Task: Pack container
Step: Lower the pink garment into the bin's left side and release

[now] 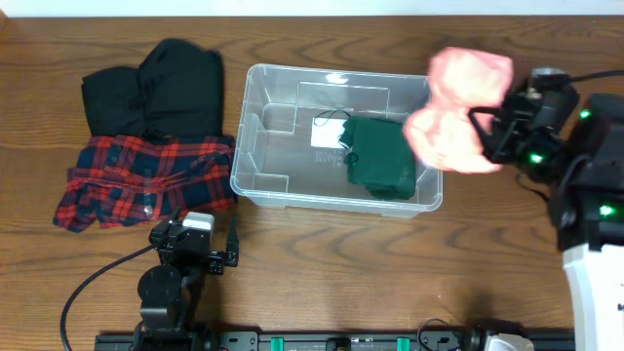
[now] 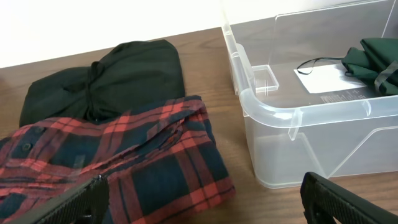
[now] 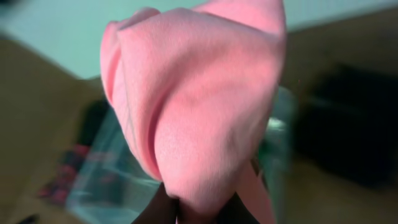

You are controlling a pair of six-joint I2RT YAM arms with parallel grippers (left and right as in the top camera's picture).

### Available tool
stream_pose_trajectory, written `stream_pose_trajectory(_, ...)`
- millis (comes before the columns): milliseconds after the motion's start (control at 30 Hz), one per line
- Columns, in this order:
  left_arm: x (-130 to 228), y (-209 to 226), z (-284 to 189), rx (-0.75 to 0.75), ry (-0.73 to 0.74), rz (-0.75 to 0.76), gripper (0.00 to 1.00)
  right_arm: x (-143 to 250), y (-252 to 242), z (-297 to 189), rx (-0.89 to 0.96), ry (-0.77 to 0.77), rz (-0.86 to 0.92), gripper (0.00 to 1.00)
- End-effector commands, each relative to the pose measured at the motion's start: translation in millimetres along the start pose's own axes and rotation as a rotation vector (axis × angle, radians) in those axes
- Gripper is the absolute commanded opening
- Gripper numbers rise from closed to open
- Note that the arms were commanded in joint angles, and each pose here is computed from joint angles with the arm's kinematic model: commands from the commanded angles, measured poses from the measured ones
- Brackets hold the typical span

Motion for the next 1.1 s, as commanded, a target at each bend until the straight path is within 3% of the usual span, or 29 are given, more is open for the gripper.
stream_pose_trajectory(0, 8.0, 0.2, 2.7, -0.001, 0.020, -0.007, 0.98, 2.3, 37.1, 17.4, -0.142, 0.033, 0.079, 0.01)
stream_pose_trajectory(200, 8.0, 0.2, 2.7, -0.001, 0.020, -0.007, 0.98, 12.1, 84.3, 78.9, -0.246, 0.062, 0.145, 0.01)
stream_pose_trajectory(367, 8.0, 0.2, 2.7, -0.001, 0.020, -0.007, 0.98, 53.0, 106.3, 155.6, -0.263, 0.169, 0.237, 0.01)
stream_pose_trajectory(700, 8.0, 0.2, 2.7, -0.001, 0.020, -0.007, 0.98, 136.2, 78.5, 263.8, -0.186, 0.293, 0.363, 0.01)
stream_pose_trajectory(767, 8.0, 0.2, 2.7, -0.001, 0.020, -0.007, 0.98, 150.7, 71.7, 276.9, -0.203, 0.310, 0.300, 0.09)
stream_pose_trajectory(867, 8.0, 0.2, 2.7, -0.001, 0.020, -0.007, 0.98, 168.2, 65.0, 282.0, -0.219, 0.367, 0.188, 0.44)
stream_pose_trajectory(1067, 8.0, 0.2, 2.7, -0.001, 0.020, -0.007, 0.98, 155.3, 50.0, 263.8, -0.135, 0.390, 0.164, 0.49)
Point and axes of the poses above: each gripper's point midway between its finger pads, its own z axis out along the fingers, its own y axis along the line the jaws close on, x = y × z, the point moved 7 cm from there along -z, back along the fingers, and after that the axes turned 5 degrees about -z, right-handed, at the moved point
